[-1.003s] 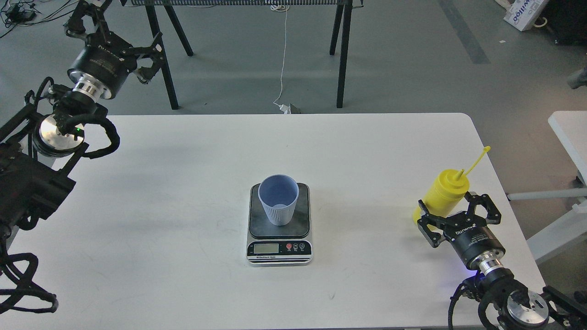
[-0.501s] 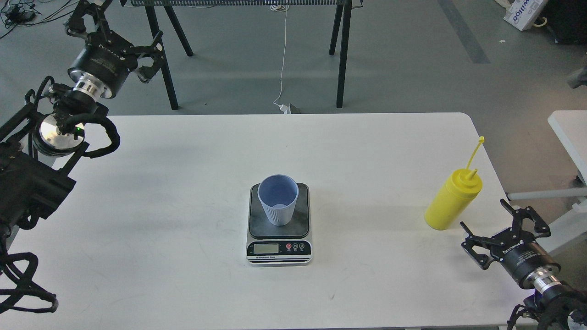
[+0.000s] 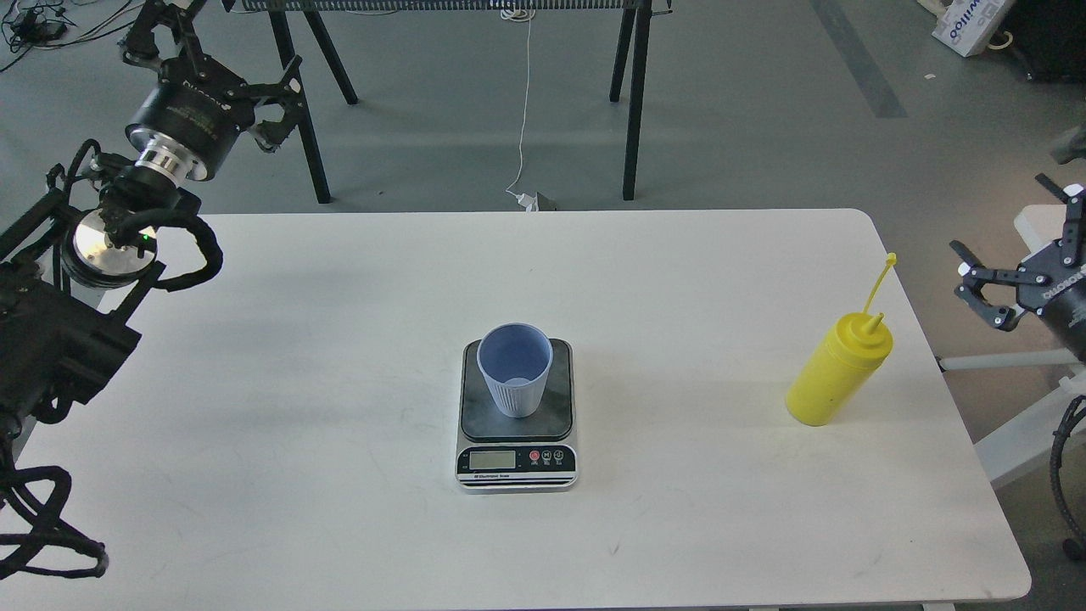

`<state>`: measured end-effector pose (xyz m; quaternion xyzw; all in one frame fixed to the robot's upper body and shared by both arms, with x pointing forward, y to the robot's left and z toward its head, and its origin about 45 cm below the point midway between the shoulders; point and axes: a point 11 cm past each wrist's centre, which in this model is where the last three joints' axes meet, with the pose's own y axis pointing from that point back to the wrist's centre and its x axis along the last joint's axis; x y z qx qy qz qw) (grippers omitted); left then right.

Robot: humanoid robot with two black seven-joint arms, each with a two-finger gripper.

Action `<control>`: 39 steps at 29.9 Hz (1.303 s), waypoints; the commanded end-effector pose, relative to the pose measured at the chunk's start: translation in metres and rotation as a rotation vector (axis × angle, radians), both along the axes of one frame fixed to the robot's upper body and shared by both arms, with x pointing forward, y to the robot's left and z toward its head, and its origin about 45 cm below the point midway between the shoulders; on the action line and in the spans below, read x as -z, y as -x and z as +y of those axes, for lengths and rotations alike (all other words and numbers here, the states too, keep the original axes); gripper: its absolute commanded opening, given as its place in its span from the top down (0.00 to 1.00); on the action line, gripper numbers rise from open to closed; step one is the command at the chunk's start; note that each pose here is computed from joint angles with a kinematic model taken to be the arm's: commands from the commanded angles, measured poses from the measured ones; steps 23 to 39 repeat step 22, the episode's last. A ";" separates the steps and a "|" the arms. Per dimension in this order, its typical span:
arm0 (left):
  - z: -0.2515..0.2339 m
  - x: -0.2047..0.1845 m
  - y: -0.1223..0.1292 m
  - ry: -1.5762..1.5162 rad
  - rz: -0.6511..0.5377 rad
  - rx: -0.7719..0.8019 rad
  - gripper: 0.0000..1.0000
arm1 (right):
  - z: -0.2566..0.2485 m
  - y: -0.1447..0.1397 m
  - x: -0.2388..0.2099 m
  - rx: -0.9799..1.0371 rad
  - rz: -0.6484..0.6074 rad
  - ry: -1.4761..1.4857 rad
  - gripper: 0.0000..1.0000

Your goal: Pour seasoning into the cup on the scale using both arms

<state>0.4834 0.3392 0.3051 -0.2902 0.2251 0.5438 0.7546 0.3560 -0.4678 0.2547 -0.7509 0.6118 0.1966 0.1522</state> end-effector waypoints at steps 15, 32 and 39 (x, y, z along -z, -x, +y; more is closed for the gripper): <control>0.016 0.005 0.006 0.023 -0.004 -0.025 0.00 | 0.042 -0.124 -0.042 0.105 -0.133 -0.053 0.01; 0.017 0.006 0.006 0.022 -0.001 -0.028 0.00 | 0.059 -0.127 -0.031 0.078 -0.117 -0.073 0.01; 0.017 0.006 0.006 0.022 -0.001 -0.028 0.00 | 0.059 -0.127 -0.031 0.078 -0.117 -0.073 0.01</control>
